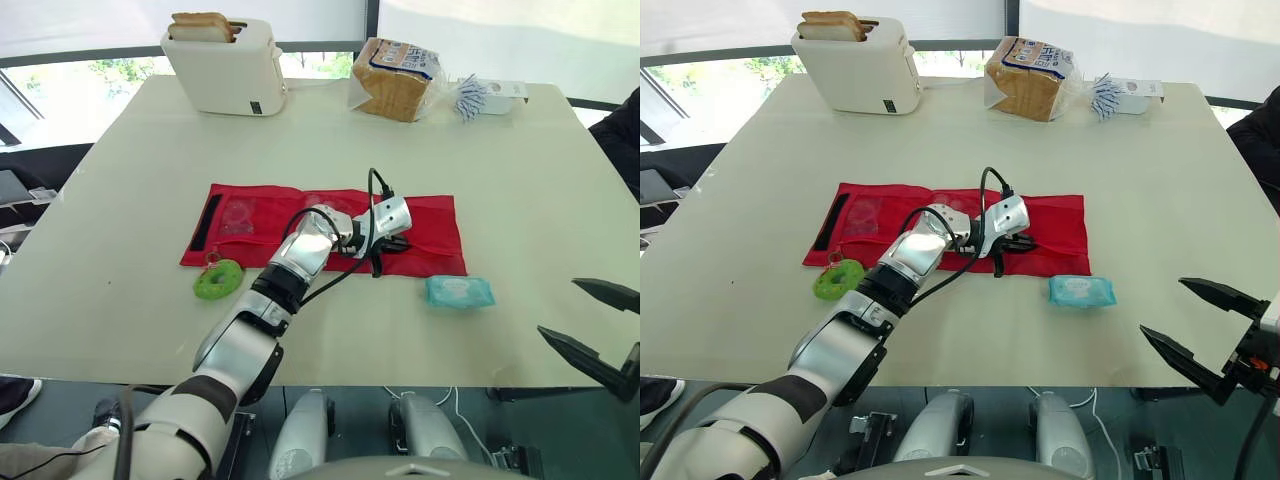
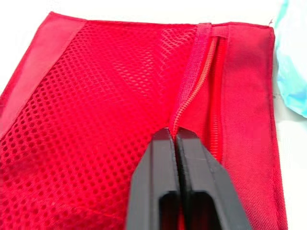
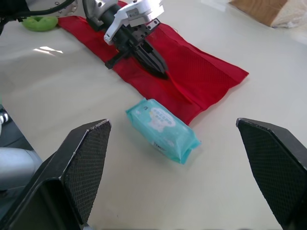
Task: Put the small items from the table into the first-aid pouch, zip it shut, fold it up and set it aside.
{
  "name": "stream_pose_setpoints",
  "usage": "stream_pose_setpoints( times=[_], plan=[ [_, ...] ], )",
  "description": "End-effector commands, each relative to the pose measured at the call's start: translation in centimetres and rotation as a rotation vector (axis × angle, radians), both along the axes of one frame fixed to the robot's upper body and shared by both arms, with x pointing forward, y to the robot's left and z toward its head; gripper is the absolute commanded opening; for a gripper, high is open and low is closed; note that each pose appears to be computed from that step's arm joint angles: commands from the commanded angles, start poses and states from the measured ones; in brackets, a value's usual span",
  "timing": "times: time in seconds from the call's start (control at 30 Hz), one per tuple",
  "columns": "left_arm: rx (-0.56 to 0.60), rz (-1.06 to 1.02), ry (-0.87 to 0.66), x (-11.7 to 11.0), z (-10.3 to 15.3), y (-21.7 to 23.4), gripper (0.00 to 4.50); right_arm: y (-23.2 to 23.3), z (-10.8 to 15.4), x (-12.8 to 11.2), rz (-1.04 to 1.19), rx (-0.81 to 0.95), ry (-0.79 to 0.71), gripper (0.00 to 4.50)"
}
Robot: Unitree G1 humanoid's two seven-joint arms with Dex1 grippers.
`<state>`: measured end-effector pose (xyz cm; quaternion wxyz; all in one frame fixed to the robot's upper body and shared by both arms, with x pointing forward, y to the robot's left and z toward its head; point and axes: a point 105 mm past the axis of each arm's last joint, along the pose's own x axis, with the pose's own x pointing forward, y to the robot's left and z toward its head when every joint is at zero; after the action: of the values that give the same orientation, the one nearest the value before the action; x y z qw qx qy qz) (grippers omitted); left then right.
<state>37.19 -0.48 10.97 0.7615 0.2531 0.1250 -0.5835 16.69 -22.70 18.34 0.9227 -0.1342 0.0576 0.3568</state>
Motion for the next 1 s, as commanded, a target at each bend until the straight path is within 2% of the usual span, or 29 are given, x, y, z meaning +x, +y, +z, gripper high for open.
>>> stream_pose_setpoints(
  times=[0.03,0.2,0.43,0.57,0.77,0.83,0.87,0.93,0.97,1.0],
  plan=[
    [-0.079,0.007,0.025,-0.1,1.6,-0.4,0.04,0.9,0.1,0.2,0.049,-0.016,-0.008,4.50],
    [-0.129,0.037,0.080,-0.1,1.9,-0.8,0.04,2.0,-1.6,2.1,0.138,-0.075,0.032,4.50],
    [-0.156,0.058,0.110,-0.4,2.0,-1.2,0.04,2.4,-5.8,6.8,0.221,-0.249,0.108,4.50],
    [-0.147,0.061,0.091,-0.6,1.7,-1.2,0.04,3.2,-7.0,9.0,0.253,-0.264,0.106,4.50],
    [-0.172,0.055,0.084,-0.8,2.1,-1.7,0.04,3.2,-8.3,10.4,0.315,-0.325,0.098,4.50],
    [-0.168,0.044,0.078,-1.1,2.0,-1.9,0.00,3.2,-8.5,10.4,0.327,-0.323,0.099,3.86],
    [-0.173,0.042,0.082,-1.2,2.1,-2.0,0.00,3.1,-8.5,10.3,0.327,-0.320,0.101,3.74],
    [-0.180,0.038,0.086,-1.3,2.1,-2.1,0.00,3.2,-8.6,10.2,0.329,-0.311,0.104,2.77],
    [-0.183,0.039,0.087,-1.3,2.1,-2.2,0.00,3.3,-8.6,10.1,0.323,-0.301,0.098,2.54],
    [-0.183,0.040,0.087,-1.2,2.1,-2.2,0.00,3.3,-8.5,10.1,0.320,-0.294,0.093,1.91]
  ],
)
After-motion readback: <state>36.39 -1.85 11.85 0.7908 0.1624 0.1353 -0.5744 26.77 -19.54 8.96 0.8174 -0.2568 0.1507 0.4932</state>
